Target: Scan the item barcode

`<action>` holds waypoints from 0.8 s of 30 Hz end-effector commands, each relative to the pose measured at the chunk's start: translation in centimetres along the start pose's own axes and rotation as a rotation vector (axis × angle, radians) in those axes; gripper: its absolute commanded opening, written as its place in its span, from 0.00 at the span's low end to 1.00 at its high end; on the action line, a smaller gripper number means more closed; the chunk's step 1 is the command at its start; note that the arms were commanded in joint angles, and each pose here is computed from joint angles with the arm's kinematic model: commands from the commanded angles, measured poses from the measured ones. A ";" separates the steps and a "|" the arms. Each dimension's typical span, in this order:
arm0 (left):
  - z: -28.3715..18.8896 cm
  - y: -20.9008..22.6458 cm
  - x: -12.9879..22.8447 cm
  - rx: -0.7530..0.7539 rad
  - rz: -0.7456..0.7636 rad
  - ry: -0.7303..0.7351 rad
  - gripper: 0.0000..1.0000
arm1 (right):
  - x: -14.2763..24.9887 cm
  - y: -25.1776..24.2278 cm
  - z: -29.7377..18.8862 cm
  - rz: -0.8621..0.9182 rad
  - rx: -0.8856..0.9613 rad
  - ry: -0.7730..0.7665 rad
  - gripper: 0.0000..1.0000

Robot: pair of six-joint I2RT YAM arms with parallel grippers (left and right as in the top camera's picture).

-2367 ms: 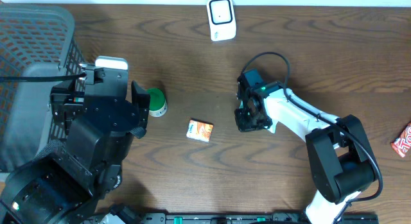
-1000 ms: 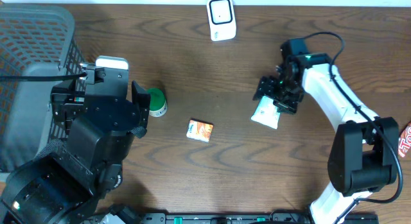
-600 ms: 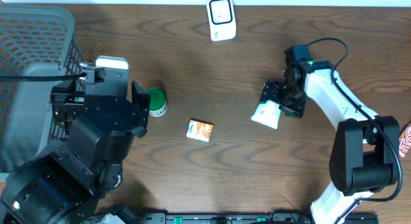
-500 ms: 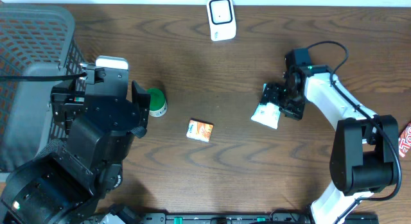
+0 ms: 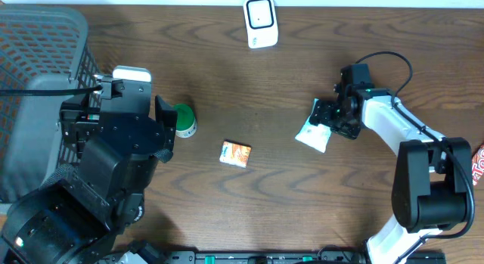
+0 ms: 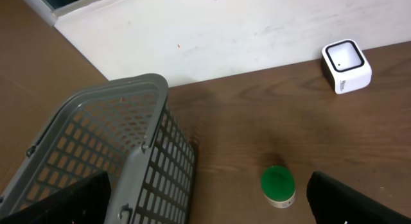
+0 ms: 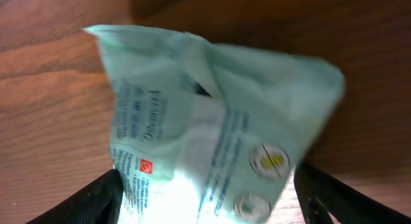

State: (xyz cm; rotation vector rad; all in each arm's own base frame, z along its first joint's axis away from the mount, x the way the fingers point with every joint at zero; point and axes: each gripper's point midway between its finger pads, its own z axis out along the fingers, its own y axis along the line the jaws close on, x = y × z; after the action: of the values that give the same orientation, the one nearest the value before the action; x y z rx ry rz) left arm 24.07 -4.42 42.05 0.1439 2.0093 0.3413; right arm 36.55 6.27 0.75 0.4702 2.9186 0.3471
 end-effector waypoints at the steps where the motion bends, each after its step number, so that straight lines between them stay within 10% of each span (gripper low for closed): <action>1: 0.0 0.4 -0.1 -0.023 0.004 -0.002 0.98 | 0.3 -1.7 0.0 0.015 0.018 0.017 0.66; 24: 0.0 0.4 -0.1 -0.023 0.004 -0.002 0.98 | 1.2 -1.7 -2.8 0.060 -0.072 0.070 0.95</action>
State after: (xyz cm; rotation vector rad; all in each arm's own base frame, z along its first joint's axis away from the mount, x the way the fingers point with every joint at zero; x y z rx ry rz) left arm 24.07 -4.42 42.05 0.1441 2.0095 0.3415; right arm 34.77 5.05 1.17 0.5581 2.9719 0.4676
